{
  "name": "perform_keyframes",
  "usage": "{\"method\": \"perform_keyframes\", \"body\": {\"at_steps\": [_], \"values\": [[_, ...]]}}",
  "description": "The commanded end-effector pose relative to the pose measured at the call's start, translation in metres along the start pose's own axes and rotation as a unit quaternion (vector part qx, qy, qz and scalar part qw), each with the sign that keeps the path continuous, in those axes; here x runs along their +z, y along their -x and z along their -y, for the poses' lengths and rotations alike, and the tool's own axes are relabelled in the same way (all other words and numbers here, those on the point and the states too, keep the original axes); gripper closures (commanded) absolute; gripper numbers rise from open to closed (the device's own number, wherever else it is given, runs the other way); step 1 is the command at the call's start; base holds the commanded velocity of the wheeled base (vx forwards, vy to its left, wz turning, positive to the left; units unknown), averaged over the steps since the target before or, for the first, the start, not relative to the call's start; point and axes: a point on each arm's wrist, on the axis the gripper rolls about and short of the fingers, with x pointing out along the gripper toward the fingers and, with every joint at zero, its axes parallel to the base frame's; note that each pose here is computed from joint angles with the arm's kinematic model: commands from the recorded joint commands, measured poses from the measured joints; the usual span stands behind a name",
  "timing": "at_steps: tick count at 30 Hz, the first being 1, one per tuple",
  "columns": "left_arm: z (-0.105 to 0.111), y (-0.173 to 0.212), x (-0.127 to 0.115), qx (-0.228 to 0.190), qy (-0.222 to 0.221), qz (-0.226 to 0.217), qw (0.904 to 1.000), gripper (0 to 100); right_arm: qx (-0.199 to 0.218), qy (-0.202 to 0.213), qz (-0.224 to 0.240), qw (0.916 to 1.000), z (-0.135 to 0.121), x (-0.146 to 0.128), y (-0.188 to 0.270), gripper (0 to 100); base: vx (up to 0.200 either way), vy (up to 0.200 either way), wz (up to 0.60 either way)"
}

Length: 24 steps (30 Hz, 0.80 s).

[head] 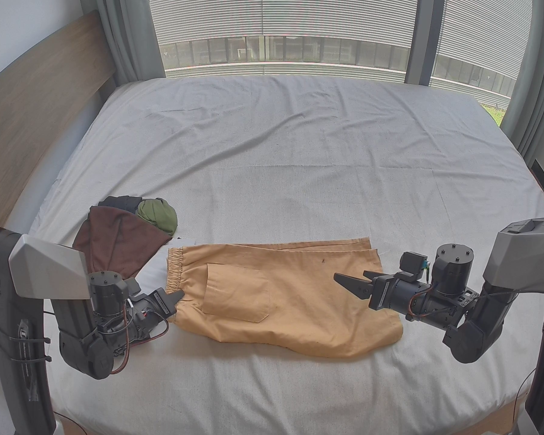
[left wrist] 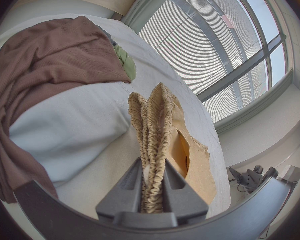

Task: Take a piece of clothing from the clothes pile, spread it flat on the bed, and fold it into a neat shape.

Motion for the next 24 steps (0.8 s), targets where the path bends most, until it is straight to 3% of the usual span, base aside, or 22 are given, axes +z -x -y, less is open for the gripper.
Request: {"method": "perform_keyframes", "body": {"at_steps": [1,15,24], "values": [[0.0,0.013,0.01,-0.001,0.003,0.01,0.9999,100,-0.002,-0.002,-0.01,0.9999,0.002,-0.006,-0.001,0,0.0,0.0,0.0],[-0.005,0.034,0.02,-0.001,-0.006,0.01,0.9999,100,0.007,0.003,-0.011,0.9999,0.0,-0.016,-0.002,0,0.0,0.0,0.0],[0.018,0.029,0.014,-0.035,-0.025,0.003,0.9991,100,0.007,0.004,-0.008,0.9999,-0.002,-0.014,0.0,0,0.0,0.0,0.0]]}}
